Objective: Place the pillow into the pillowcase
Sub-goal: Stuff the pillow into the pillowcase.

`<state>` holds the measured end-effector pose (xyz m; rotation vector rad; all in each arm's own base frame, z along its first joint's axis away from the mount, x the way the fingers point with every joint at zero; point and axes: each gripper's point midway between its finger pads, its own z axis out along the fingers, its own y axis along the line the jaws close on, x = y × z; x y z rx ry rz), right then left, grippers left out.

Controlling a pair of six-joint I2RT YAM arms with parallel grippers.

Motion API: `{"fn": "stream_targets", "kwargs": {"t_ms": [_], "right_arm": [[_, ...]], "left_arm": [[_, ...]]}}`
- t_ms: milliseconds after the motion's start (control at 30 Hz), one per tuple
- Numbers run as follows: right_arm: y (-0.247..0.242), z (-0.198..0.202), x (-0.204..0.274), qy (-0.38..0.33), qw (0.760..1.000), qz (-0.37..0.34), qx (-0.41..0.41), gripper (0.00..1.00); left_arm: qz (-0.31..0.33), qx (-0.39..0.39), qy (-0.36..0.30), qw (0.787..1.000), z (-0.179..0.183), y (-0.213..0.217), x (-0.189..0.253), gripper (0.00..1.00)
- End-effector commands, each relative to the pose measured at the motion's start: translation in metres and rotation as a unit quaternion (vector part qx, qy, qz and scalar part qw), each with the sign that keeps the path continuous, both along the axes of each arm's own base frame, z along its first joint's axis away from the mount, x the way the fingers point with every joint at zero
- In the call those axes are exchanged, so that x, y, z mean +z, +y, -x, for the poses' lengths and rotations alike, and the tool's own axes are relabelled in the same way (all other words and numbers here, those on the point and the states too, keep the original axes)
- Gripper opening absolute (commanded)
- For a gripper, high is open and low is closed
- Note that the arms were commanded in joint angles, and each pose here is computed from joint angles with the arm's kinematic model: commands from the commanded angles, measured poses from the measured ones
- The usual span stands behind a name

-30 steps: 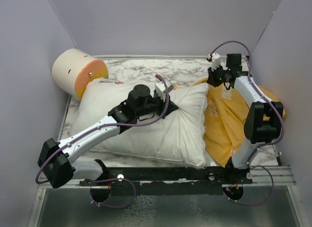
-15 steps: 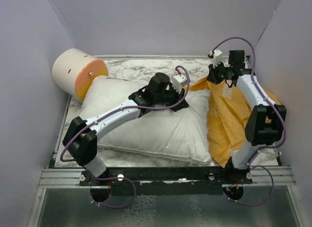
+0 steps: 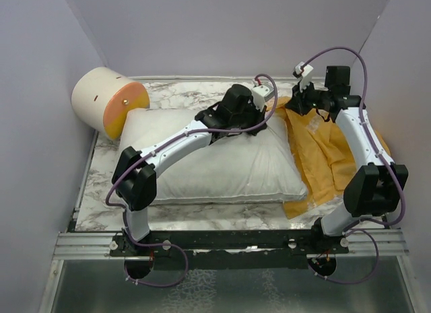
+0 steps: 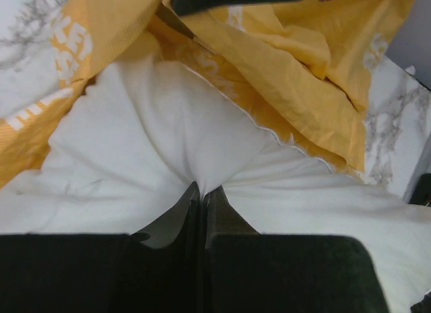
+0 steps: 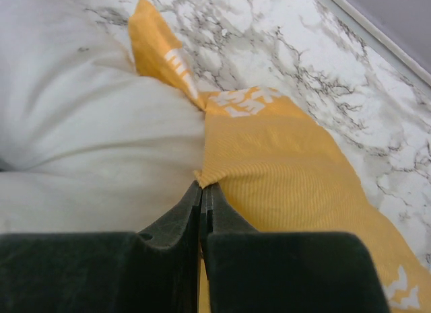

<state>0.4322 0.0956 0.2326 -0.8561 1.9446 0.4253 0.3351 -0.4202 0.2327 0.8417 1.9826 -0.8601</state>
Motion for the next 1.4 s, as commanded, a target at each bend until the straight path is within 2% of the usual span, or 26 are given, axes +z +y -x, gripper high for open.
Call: {"fn": "stream_targets", "kwargs": {"t_ms": [0,67,133,300,367,533,700,800,900,1167,1267,1367], "right_arm": [[0.020,0.027,0.024,0.002,0.999,-0.033,0.043,0.01],[0.016,0.026,0.024,0.001,0.999,-0.026,0.033,0.01],[0.010,0.020,0.019,0.001,1.000,-0.011,0.016,0.01],[0.001,0.009,0.009,0.008,1.000,0.007,-0.009,0.01],[-0.004,0.004,0.009,0.005,1.000,0.016,-0.025,0.01],[-0.004,0.005,0.017,-0.006,1.000,0.017,-0.020,0.01],[0.001,0.012,0.025,-0.009,1.000,0.009,-0.004,0.01],[0.005,0.016,0.027,-0.003,1.000,-0.002,0.004,0.01],[0.009,0.020,0.028,0.002,1.000,-0.013,0.011,0.01],[0.013,0.028,0.027,0.010,0.999,-0.020,0.024,0.01],[0.014,0.030,0.023,0.016,0.999,-0.021,0.027,0.01],[0.015,0.032,0.017,0.025,0.999,-0.021,0.033,0.01]], "left_arm": [[0.079,0.020,-0.175,0.981,-0.014,-0.020,0.084,0.00],[0.103,-0.014,-0.238,0.966,0.005,-0.029,0.104,0.00],[0.117,-0.046,-0.272,0.954,0.020,-0.036,0.107,0.00],[0.107,-0.138,-0.242,0.955,0.050,-0.044,0.074,0.00],[0.111,-0.177,-0.231,0.950,0.070,-0.040,0.075,0.00],[0.062,-0.171,-0.233,0.955,0.071,-0.020,0.064,0.00],[0.038,-0.208,-0.256,0.943,0.090,-0.002,0.092,0.00],[0.005,-0.200,-0.263,0.944,0.086,0.009,0.098,0.00],[-0.014,-0.199,-0.257,0.946,0.078,0.013,0.086,0.00],[0.002,-0.216,-0.230,0.949,0.053,-0.019,0.065,0.00],[0.031,-0.218,-0.250,0.943,0.050,-0.037,0.075,0.00],[0.041,-0.212,-0.300,0.929,0.049,-0.049,0.087,0.00]]}}
